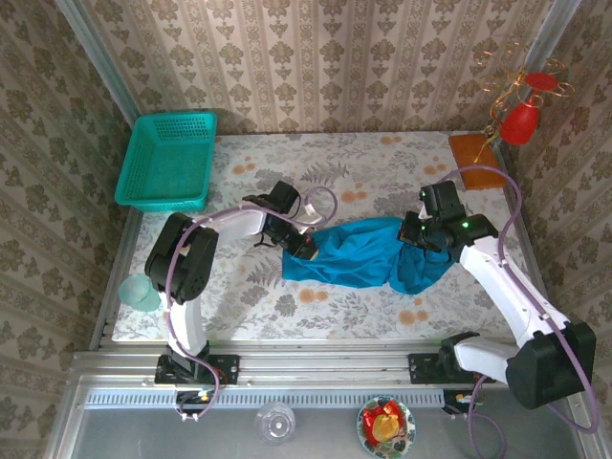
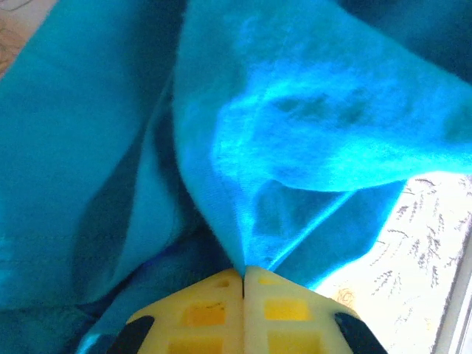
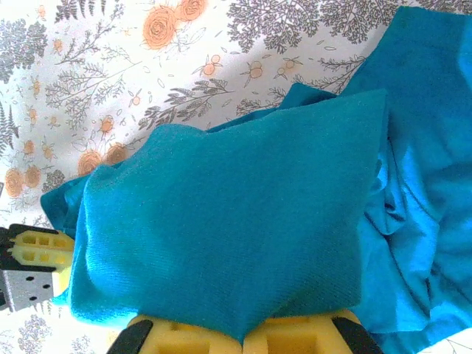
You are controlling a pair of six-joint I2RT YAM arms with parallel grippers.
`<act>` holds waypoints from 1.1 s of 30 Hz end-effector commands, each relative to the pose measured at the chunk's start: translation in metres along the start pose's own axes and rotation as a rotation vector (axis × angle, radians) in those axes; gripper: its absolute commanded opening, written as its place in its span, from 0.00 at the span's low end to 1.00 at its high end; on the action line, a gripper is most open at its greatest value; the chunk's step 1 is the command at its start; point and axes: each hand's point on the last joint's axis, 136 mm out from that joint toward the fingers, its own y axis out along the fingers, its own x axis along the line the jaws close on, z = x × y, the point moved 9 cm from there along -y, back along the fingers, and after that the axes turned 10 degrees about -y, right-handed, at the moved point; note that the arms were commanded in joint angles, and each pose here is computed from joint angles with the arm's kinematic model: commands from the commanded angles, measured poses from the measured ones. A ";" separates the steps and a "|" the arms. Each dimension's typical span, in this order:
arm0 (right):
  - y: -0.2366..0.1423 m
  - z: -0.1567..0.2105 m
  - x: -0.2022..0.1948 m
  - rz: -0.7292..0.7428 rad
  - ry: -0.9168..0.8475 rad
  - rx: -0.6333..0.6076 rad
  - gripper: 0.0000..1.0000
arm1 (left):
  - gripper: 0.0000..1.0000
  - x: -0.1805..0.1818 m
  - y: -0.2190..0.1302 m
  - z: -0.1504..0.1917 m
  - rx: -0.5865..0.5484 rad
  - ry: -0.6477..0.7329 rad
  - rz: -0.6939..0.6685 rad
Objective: Fold the inside-out t-shirt
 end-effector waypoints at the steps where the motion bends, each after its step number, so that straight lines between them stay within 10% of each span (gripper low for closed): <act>1: -0.019 -0.006 0.003 -0.015 0.008 -0.038 0.00 | 0.00 -0.024 -0.027 -0.010 -0.111 0.035 0.076; 8: -0.030 -0.021 0.018 -0.105 -0.018 -0.039 0.01 | 0.00 -0.039 -0.129 0.000 -0.460 -0.077 -0.032; 11: -0.019 -0.024 0.028 -0.161 -0.039 0.007 0.10 | 0.00 -0.008 -0.171 0.028 -0.587 -0.327 -0.226; 17: 0.006 -0.014 0.036 -0.122 -0.092 0.113 0.27 | 0.00 0.036 -0.181 0.071 -0.533 -0.642 -0.332; 33: 0.085 -0.008 0.035 0.007 -0.201 0.229 0.33 | 0.00 0.048 -0.172 0.068 -0.494 -0.665 -0.318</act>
